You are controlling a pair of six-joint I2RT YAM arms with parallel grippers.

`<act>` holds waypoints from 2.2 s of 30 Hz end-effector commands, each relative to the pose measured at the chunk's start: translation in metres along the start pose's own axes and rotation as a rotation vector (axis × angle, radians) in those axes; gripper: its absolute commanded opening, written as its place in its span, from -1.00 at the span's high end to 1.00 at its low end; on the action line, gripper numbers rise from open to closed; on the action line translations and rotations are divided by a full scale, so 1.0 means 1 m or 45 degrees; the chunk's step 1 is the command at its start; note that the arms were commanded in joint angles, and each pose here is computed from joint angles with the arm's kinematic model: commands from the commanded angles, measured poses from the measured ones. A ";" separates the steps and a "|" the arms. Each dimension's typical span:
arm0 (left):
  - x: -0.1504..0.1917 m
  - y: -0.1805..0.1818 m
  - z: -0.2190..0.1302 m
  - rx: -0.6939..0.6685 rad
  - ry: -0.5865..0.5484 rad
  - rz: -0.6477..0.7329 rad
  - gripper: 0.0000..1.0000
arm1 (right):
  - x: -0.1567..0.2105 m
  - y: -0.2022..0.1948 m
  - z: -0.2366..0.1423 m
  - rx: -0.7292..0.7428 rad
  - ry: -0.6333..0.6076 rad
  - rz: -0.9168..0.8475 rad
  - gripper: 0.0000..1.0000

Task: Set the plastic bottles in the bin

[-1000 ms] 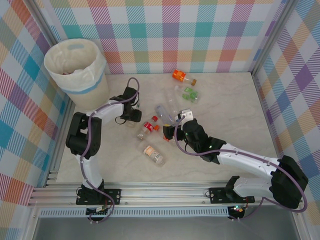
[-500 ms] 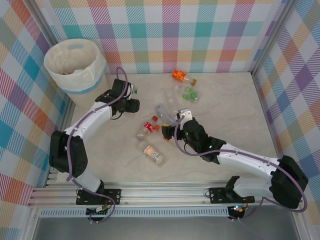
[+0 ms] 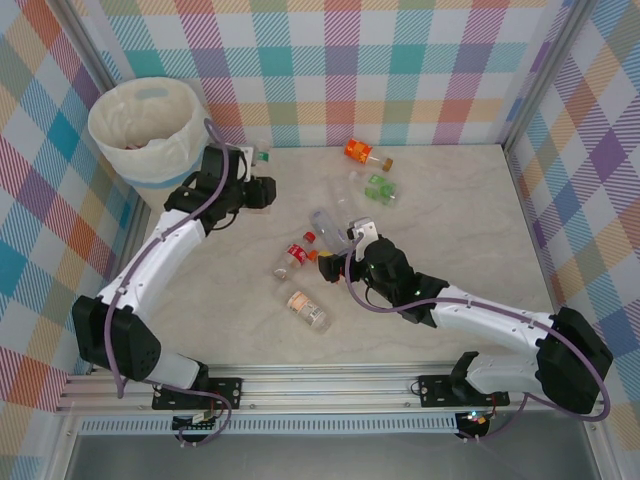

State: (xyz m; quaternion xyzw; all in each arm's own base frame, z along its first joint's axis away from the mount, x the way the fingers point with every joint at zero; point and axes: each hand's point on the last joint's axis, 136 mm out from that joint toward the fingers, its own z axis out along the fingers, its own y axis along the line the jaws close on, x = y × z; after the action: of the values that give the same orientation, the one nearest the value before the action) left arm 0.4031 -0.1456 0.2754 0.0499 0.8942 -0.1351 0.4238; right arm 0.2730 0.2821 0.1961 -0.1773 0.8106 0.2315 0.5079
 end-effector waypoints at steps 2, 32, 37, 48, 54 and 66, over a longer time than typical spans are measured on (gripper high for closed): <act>-0.064 0.003 -0.046 -0.067 -0.306 -0.040 1.00 | -0.022 0.008 -0.002 -0.039 -0.087 0.000 -0.99; -0.187 0.221 -0.139 -0.812 -1.111 -0.543 0.89 | -0.026 -0.002 -0.012 0.008 -0.113 0.034 -0.99; -0.197 0.258 -0.129 -0.874 -1.044 -0.581 0.88 | -0.022 -0.004 -0.014 0.016 -0.100 0.062 -0.99; -0.198 0.295 -0.089 -1.026 -0.874 -0.580 0.53 | -0.034 -0.007 -0.018 0.058 -0.125 0.025 -0.99; -0.192 0.306 -0.061 -1.047 -0.741 -0.584 -0.48 | -0.042 -0.001 -0.016 0.035 -0.116 0.028 -1.00; -0.207 0.296 -0.091 -1.082 -0.705 -0.506 -1.00 | -0.040 0.001 -0.012 0.023 -0.109 0.044 -0.99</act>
State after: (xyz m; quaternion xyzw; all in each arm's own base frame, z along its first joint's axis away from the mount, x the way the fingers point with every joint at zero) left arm 0.5462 0.1679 0.4026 -0.3424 0.7228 0.1458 0.5823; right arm 0.2763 0.2731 0.2233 -0.1526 0.8024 0.2284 0.5298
